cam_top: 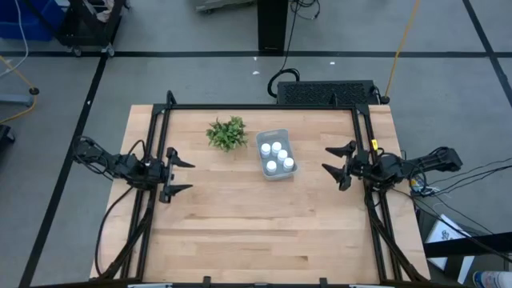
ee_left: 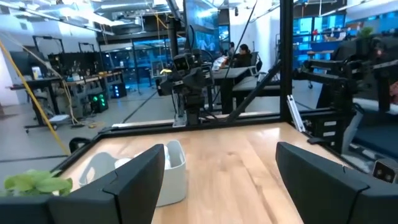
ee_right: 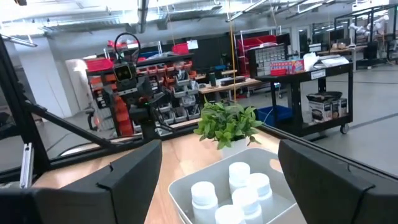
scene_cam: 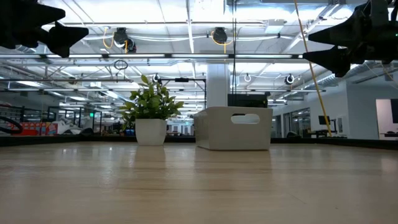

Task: Pick and place pill bottles into a basket
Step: Return to Home Position

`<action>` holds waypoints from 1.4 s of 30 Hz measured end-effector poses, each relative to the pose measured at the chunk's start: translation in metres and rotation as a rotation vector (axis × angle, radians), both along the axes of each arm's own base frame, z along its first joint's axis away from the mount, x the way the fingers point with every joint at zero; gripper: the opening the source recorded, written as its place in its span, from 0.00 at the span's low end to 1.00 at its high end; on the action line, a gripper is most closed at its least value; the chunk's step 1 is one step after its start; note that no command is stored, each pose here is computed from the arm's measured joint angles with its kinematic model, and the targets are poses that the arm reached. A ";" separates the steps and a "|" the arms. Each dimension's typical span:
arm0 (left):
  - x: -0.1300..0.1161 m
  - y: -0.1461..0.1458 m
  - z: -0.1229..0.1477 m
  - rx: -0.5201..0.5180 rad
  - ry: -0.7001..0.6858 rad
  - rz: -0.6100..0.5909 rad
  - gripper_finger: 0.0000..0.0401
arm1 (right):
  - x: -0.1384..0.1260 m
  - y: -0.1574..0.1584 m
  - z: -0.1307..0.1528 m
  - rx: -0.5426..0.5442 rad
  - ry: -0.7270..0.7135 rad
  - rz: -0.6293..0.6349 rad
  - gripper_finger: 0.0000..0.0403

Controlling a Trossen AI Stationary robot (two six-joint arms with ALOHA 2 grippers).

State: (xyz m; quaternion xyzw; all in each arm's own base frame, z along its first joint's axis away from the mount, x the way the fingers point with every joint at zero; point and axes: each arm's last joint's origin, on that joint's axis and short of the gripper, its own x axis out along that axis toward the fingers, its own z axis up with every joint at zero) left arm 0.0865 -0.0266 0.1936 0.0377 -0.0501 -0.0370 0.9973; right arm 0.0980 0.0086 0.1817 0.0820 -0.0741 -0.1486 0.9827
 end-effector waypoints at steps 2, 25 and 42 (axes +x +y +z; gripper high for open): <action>0.000 0.000 0.000 -0.017 0.001 -0.003 0.77 | 0.000 0.000 0.000 0.000 0.001 0.000 0.78; 0.000 0.000 0.000 -0.042 0.004 -0.005 0.77 | 0.000 0.000 0.000 0.000 0.002 0.000 0.78; 0.000 0.000 0.000 -0.041 0.004 -0.002 0.77 | 0.000 0.000 0.000 0.000 0.002 0.000 0.78</action>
